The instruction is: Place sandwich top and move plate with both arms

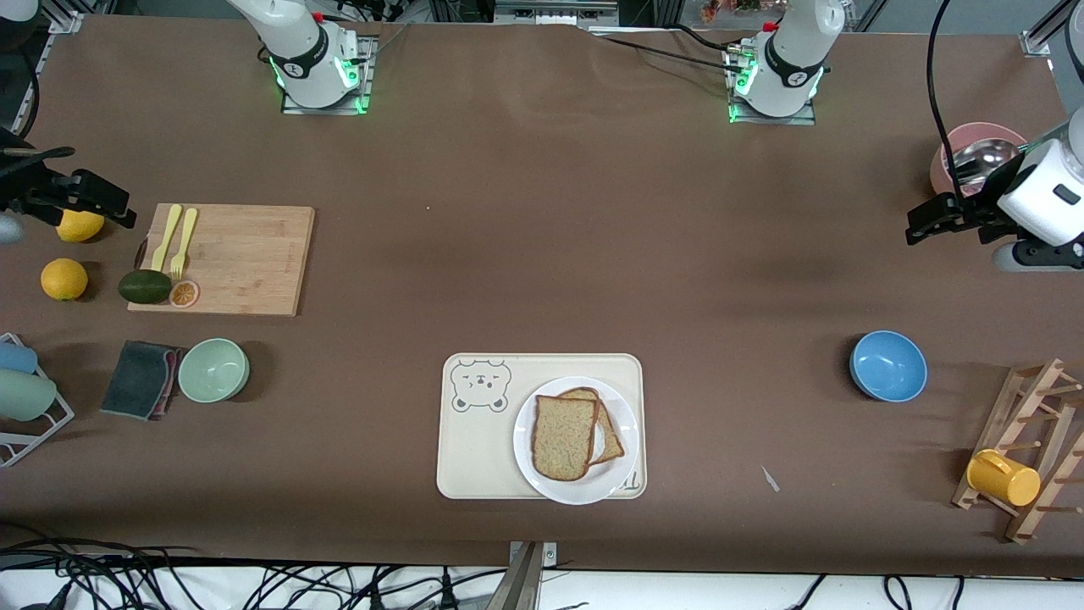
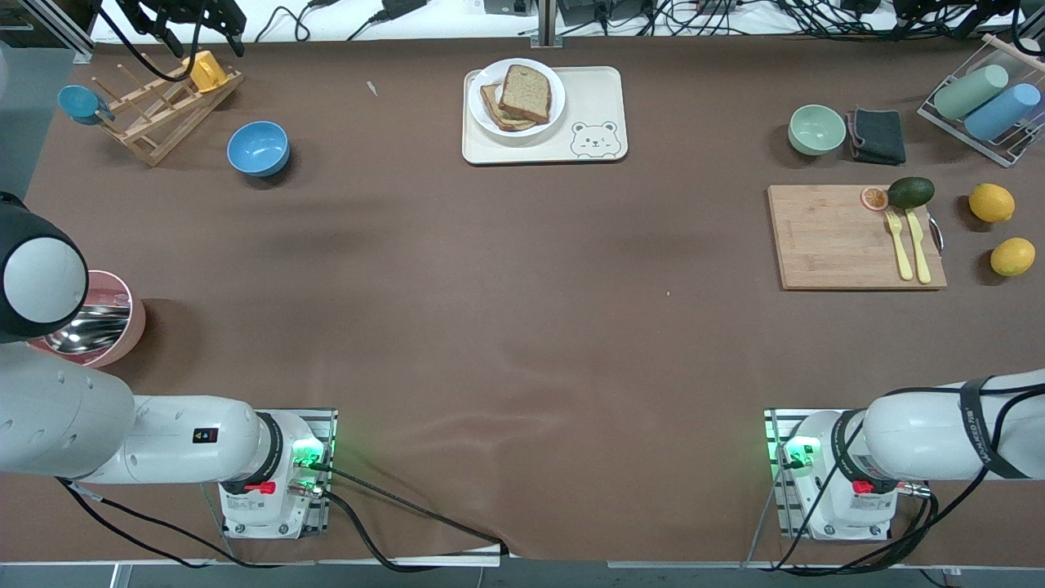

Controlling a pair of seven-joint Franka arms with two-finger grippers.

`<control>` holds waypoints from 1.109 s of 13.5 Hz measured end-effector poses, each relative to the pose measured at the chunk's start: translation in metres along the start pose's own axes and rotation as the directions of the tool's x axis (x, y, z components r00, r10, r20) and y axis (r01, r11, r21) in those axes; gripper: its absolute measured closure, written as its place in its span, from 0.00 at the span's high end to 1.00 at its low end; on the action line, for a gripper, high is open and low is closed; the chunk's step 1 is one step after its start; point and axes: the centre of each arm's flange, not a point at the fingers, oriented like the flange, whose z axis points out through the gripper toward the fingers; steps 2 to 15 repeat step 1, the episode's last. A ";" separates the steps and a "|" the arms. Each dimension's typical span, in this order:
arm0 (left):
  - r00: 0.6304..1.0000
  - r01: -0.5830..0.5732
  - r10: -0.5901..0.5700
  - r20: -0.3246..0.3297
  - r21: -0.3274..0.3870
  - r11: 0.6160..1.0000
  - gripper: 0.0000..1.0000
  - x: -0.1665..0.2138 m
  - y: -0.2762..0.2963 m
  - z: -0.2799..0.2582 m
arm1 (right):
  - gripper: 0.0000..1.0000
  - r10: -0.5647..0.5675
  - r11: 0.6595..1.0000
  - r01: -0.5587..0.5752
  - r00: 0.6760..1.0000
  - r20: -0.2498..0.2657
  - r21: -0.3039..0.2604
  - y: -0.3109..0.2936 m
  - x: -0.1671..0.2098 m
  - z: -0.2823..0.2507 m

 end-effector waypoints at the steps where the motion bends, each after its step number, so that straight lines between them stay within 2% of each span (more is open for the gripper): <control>1: 1.000 0.000 0.000 -0.006 0.000 1.000 1.00 -0.002 0.000 -0.003 | 1.00 0.000 1.000 0.000 1.000 0.000 0.000 0.000 0.000 0.000; 15: 1.000 0.000 0.000 -0.006 0.000 1.000 1.00 -0.002 0.000 -0.003 | 1.00 0.000 1.000 0.000 1.000 0.000 0.000 0.000 0.000 0.000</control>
